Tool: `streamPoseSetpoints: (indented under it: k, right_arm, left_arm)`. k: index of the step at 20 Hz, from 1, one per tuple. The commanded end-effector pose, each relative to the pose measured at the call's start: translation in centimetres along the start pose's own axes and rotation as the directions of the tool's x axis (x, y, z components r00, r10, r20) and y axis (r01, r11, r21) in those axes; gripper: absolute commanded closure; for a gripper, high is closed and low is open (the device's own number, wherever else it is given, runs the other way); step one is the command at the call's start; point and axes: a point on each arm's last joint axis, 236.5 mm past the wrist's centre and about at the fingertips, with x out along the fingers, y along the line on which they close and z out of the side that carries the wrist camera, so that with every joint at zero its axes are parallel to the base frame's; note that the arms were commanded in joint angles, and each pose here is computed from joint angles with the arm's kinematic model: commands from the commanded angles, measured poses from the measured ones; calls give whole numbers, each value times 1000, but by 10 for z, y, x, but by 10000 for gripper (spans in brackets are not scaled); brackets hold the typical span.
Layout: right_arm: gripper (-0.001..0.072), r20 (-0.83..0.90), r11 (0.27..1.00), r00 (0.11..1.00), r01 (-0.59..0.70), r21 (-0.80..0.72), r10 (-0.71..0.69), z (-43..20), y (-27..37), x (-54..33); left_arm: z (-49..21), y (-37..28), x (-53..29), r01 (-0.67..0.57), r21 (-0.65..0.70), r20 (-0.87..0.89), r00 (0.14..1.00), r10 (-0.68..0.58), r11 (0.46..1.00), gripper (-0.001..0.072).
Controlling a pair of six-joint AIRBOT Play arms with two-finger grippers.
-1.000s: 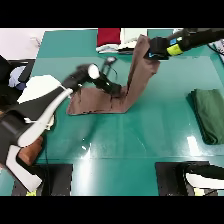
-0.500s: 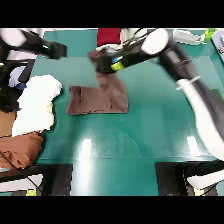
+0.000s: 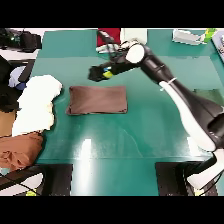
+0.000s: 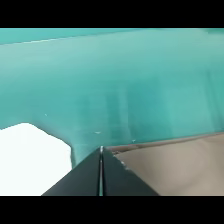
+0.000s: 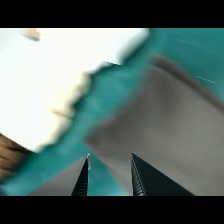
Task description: Fold the shirts.
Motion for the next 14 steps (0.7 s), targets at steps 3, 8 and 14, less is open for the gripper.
streamPoseSetpoints:
  k: [3,8,14]
  right_arm:
    - [396,-172,901,913,398,174,-370,-60,-136,-73]
    - [96,-291,810,880,464,357,-376,-112,-182,-69]
    - [98,-361,793,900,400,459,-245,-141,-168,1]
  left_arm:
    - [-7,-38,7,71,48,-27,997,-70,996,683]
    - [-28,-76,28,138,133,-87,988,-127,981,683]
    - [-38,-84,35,156,155,-116,984,-138,976,683]
